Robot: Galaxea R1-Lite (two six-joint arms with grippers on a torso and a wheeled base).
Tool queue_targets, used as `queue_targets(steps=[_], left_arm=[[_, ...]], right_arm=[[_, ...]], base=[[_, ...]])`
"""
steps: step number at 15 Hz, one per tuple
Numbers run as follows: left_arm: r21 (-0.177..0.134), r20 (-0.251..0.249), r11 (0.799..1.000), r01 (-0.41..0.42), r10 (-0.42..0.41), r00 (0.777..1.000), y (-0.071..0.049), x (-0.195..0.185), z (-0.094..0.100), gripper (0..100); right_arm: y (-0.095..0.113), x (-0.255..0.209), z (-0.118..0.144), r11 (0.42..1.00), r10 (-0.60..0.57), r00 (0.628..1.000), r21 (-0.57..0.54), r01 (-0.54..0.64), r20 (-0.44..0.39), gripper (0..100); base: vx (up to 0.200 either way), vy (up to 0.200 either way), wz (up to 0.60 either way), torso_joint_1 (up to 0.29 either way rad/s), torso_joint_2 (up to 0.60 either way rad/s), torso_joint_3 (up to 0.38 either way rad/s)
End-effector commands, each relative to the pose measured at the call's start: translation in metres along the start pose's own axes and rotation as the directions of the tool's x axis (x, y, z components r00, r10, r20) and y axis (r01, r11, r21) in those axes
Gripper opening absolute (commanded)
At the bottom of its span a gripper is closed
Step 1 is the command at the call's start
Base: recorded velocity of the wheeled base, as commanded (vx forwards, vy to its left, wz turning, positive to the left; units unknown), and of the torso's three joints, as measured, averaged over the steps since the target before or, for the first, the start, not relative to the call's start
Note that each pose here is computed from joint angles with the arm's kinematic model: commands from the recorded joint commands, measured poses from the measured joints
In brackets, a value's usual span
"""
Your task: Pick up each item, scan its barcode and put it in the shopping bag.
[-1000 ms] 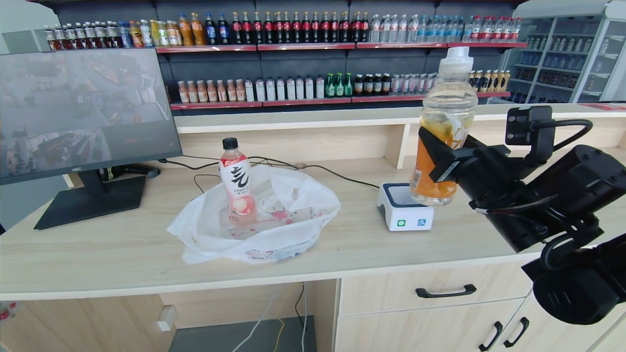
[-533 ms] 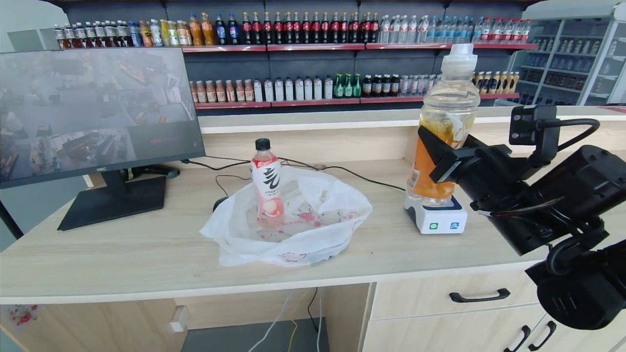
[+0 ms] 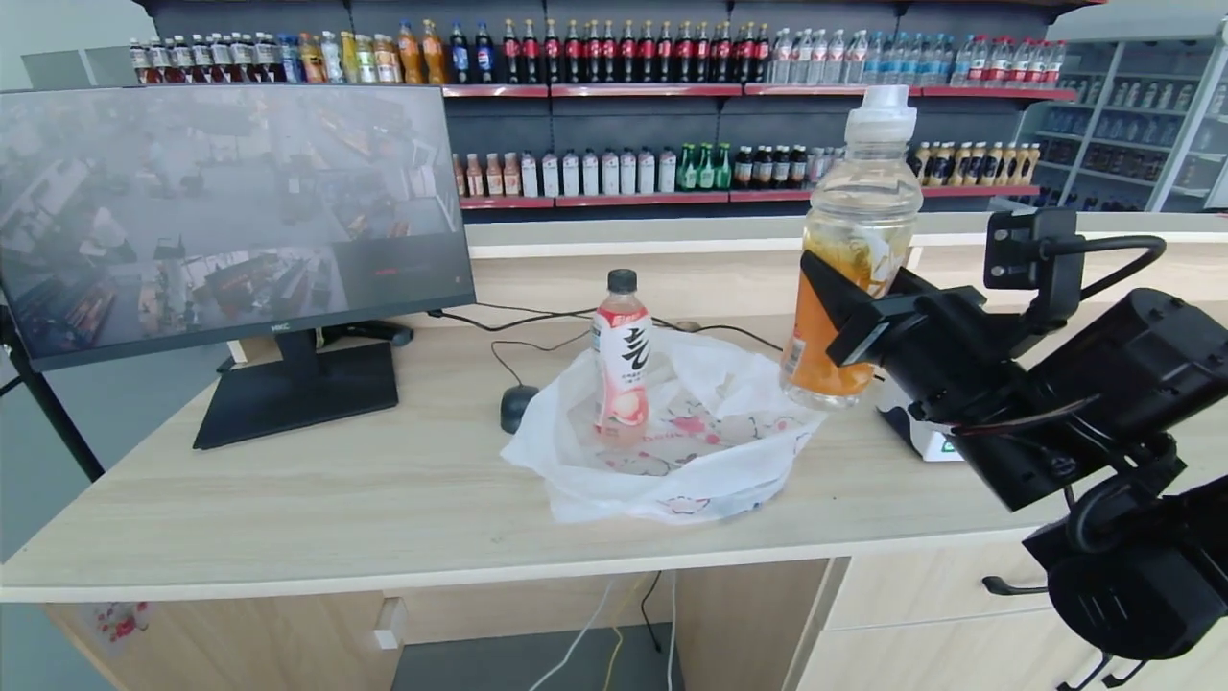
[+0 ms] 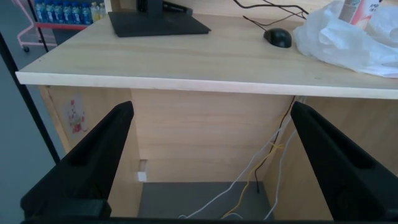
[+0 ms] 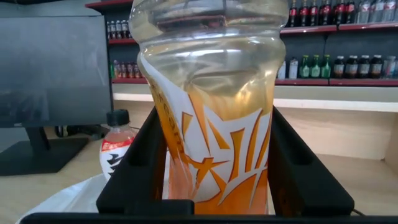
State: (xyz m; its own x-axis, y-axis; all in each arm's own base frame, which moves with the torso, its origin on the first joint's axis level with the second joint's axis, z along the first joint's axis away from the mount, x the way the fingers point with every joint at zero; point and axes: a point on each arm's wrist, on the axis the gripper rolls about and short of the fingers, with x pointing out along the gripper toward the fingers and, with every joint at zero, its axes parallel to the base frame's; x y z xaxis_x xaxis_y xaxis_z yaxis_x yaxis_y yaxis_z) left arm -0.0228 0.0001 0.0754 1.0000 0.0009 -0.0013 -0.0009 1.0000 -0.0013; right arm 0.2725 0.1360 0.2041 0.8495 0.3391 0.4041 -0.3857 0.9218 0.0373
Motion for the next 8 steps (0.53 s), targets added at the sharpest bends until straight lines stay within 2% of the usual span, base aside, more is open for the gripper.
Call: queue_targets(steps=[1, 7, 8], left_arm=[[0.001, 0.001, 1.000, -0.001, 0.001, 1.000, 0.000, 0.000, 0.000, 100], [0.000, 0.001, 1.000, -0.001, 0.001, 1.000, 0.000, 0.000, 0.000, 100], [0.000, 0.001, 1.000, -0.001, 0.001, 1.000, 0.000, 0.000, 0.000, 100]], right_arm=[[0.009, 0.001, -0.004, 1.000, 0.026, 1.000, 0.012, -0.026, -0.007, 0], [0.027, 0.003, -0.014, 0.996, 0.078, 0.996, 0.050, -0.077, -0.030, 0], [0.028, 0.004, -0.026, 0.995, 0.082, 0.995, 0.054, -0.079, -0.065, 0]], base=[[0.000, 0.000, 0.00, 0.000, 0.00, 0.000], [0.000, 0.000, 0.00, 0.000, 0.00, 0.000], [0.000, 0.000, 0.00, 0.000, 0.00, 0.000]])
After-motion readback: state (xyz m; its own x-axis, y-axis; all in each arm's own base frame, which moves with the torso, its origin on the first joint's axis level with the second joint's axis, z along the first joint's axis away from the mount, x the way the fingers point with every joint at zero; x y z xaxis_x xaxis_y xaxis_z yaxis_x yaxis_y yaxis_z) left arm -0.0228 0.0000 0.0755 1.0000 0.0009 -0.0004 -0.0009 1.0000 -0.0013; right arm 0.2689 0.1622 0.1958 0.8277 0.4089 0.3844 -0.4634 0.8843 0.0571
